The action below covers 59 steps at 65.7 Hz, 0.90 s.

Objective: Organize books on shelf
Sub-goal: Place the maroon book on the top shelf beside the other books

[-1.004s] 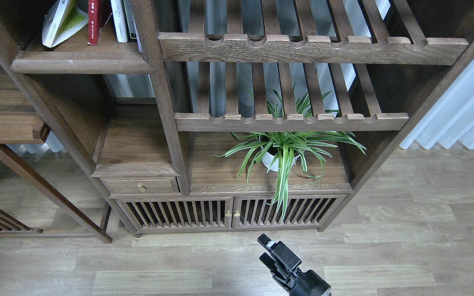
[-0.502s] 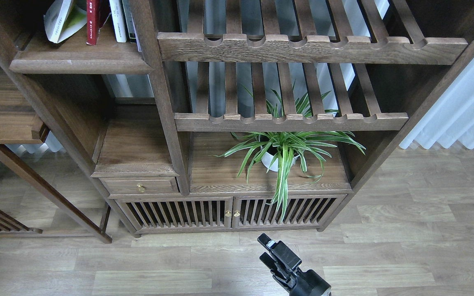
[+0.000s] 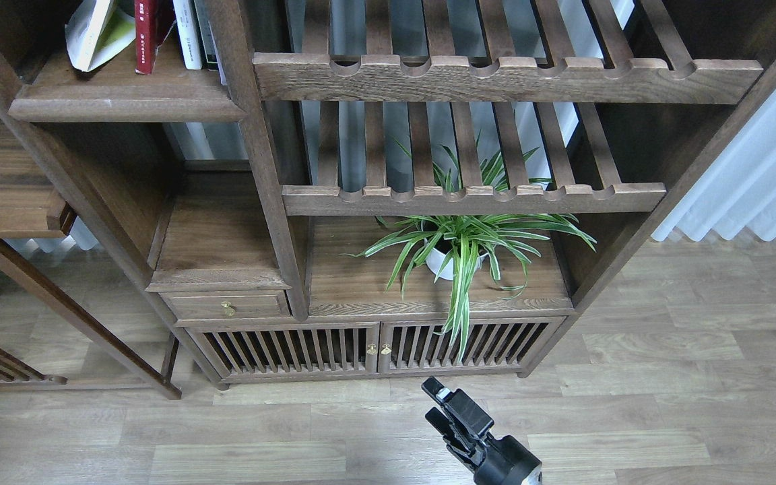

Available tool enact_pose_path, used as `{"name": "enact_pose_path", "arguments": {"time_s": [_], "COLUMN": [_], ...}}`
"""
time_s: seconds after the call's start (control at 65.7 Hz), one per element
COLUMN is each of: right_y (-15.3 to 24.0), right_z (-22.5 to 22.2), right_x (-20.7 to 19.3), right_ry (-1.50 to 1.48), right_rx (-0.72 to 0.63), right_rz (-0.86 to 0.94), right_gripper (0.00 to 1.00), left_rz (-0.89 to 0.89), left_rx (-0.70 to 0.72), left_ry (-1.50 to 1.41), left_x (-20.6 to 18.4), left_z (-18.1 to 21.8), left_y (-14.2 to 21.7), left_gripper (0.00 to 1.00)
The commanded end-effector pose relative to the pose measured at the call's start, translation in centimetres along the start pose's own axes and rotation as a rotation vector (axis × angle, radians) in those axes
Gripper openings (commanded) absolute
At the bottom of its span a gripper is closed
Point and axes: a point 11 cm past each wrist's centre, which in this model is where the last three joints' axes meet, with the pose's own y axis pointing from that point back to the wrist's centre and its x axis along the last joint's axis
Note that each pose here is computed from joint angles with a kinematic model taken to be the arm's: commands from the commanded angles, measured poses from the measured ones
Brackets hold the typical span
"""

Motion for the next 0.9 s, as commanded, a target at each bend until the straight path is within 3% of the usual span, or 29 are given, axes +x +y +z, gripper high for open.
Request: {"name": "enact_pose_path", "arguments": {"time_s": [0.0,0.32,0.533,0.883], "right_y": [0.1,0.1,0.0,-0.1], "right_z": [0.0,0.1,0.1,0.4], "right_x": [0.0,0.0,0.0,-0.3], "right_ry": [0.000,-0.003,-0.006,-0.010], "right_rx": [0.000,-0.001,0.001,-0.002], "right_rz": [0.001,0.000,-0.002,-0.012], "right_gripper": [1.00,1.00,1.00,1.00], "left_rz": [-0.021,-0.056,-0.022,-0.069], "left_rx": [0.016,0.045,0.020,0.027], "left_ry": [0.010,0.017,-0.037,0.046], "left_x": [-0.7,-2.3,-2.3,-5.1], "left_z": [-1.1,-3.6,-2.0,-6.0], "left_y": [-1.1,-3.9,-4.8,-9.0], "left_gripper": [0.04,0.04,0.04,0.03]}}
